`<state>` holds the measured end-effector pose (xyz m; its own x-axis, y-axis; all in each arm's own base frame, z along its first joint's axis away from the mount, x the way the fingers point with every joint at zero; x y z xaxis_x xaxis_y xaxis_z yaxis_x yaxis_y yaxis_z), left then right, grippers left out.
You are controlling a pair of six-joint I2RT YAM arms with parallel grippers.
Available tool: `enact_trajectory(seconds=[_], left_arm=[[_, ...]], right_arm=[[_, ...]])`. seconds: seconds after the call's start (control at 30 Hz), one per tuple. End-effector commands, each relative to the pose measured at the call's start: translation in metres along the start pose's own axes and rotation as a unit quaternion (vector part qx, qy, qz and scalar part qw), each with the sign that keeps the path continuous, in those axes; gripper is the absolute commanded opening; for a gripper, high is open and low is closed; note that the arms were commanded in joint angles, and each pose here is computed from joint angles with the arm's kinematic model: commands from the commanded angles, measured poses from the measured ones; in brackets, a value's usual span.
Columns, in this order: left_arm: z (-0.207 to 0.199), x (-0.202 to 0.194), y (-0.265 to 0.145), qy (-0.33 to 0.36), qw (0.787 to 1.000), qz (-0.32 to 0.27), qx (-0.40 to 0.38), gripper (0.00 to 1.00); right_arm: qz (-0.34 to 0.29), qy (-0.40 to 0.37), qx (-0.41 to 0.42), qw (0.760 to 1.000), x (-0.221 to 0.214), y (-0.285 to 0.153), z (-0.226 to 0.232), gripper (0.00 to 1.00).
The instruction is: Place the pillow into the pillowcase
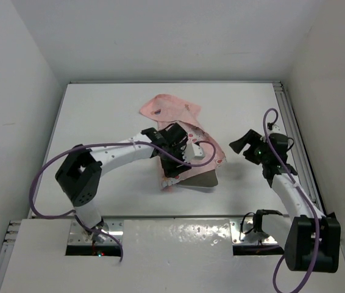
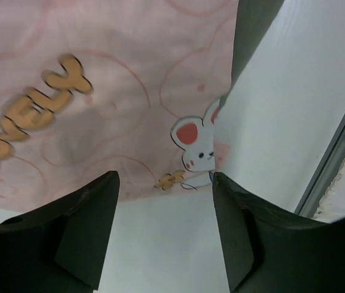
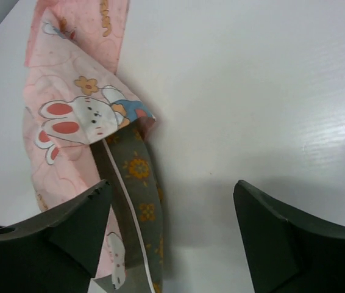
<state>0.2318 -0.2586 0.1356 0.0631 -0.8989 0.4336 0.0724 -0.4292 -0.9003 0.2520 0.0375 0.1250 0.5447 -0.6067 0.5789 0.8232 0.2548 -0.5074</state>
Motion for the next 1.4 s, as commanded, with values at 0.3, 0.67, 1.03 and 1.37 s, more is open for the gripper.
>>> enact_trajectory(seconds=[0.3, 0.67, 1.03, 1.37], left_arm=[[-0.010, -0.028, 0.019, -0.047, 0.999, -0.005, 0.025, 0.82], [-0.008, -0.028, 0.037, -0.062, 0.998, 0.005, 0.009, 0.47], [-0.006, -0.024, 0.035, -0.062, 0.998, 0.002, 0.009, 0.00], [0.023, -0.014, 0.007, -0.078, 0.996, -0.026, 0.047, 0.00]], right_arm=[[0.047, -0.102, 0.096, 0.989, 0.007, -0.002, 0.043, 0.89], [0.154, -0.096, 0.079, 0.980, -0.036, 0.029, 0.040, 0.68], [0.198, -0.088, 0.077, 0.973, -0.046, 0.035, 0.041, 0.00], [0.160, -0.113, 0.084, 0.977, -0.031, 0.026, 0.051, 0.00]])
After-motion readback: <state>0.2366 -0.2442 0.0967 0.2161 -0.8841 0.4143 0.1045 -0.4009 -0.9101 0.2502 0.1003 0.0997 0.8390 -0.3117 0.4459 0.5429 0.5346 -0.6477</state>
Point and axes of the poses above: each gripper's point midway between its finger pads, its own y axis out along the fingers, its own z axis along the line the jaws close on, x = y × z, the point moved 6 cm from there along -y, back along the fingers, and after that the axes turned 4 degrees about y, right-handed, at the moved point
